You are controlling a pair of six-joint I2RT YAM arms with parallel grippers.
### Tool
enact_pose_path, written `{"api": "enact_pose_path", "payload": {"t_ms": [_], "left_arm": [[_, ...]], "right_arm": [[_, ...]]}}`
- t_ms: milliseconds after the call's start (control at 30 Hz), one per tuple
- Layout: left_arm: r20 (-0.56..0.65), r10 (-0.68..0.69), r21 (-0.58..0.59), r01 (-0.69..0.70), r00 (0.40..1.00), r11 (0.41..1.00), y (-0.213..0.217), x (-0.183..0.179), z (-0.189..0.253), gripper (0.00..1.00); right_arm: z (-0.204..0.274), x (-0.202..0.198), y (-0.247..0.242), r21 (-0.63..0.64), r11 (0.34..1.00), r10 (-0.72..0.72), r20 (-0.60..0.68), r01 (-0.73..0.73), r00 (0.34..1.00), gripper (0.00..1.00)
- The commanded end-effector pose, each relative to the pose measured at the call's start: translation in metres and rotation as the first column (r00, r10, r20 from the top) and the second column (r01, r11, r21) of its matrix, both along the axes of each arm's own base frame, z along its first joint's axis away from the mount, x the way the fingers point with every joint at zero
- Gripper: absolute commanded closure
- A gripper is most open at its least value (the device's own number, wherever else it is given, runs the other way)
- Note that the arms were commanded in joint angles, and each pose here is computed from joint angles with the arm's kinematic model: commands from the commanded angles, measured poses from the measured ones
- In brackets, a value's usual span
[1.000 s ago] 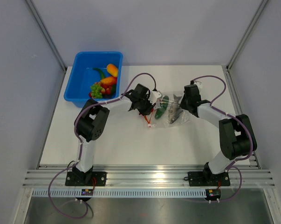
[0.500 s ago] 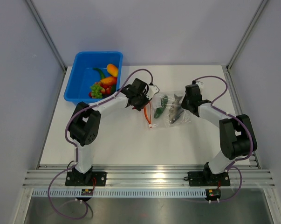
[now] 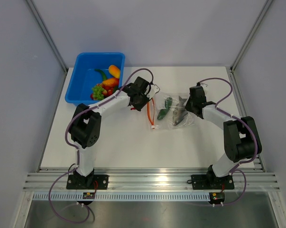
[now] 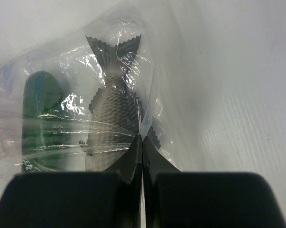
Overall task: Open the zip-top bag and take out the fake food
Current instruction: Pick up the fake vegetable from the zipper food storage bag, then place the fake vegetable in the bin.
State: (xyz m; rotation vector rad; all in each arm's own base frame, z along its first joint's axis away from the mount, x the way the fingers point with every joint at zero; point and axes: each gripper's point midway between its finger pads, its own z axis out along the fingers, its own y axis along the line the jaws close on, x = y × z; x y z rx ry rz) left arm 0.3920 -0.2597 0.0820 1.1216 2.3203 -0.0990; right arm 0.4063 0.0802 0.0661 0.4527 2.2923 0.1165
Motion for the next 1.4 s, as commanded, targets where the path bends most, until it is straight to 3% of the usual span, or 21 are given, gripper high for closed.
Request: {"api": "enact_pose_path", "payload": {"t_ms": [0,267,333,667,833,1000,1200,1367], "left_arm": [[-0.013,-0.028,-0.047,0.027,1.000,0.999,-0.006,-0.006,0.022,0.99],[-0.134,-0.148,-0.180,0.122,0.980,0.976,-0.019,-0.041,0.054,0.99],[-0.170,-0.159,-0.179,0.128,0.973,0.975,-0.016,-0.050,0.056,1.00],[-0.087,-0.103,-0.066,0.097,0.991,0.993,0.017,-0.052,0.080,1.00],[0.086,0.040,0.010,-0.041,0.995,0.999,0.046,-0.032,0.104,1.00],[0.229,0.171,-0.062,-0.161,0.958,0.985,0.060,-0.007,0.129,1.00],[0.282,0.351,-0.206,-0.301,0.893,0.931,0.102,0.034,0.151,1.00],[0.306,0.462,-0.215,-0.413,0.832,0.885,0.149,0.067,0.151,1.00]], "right_arm": [[0.011,0.010,-0.009,-0.012,0.999,-0.047,0.031,0.048,0.998,1.00],[0.009,0.009,-0.008,-0.012,0.999,-0.045,0.024,0.045,0.999,1.00],[0.010,0.009,-0.008,-0.011,0.999,-0.045,0.027,0.046,0.999,1.00],[0.010,0.010,-0.007,-0.008,0.999,-0.040,0.027,0.040,0.999,1.00],[0.010,0.010,-0.006,-0.006,0.999,-0.038,0.025,0.038,0.999,1.00],[0.010,0.011,-0.006,-0.005,0.999,-0.032,0.027,0.033,0.999,1.00],[0.010,0.010,-0.004,-0.001,1.000,-0.025,0.027,0.025,0.999,1.00],[0.011,0.012,-0.003,0.002,1.000,-0.021,0.032,0.021,0.999,1.00]]}}
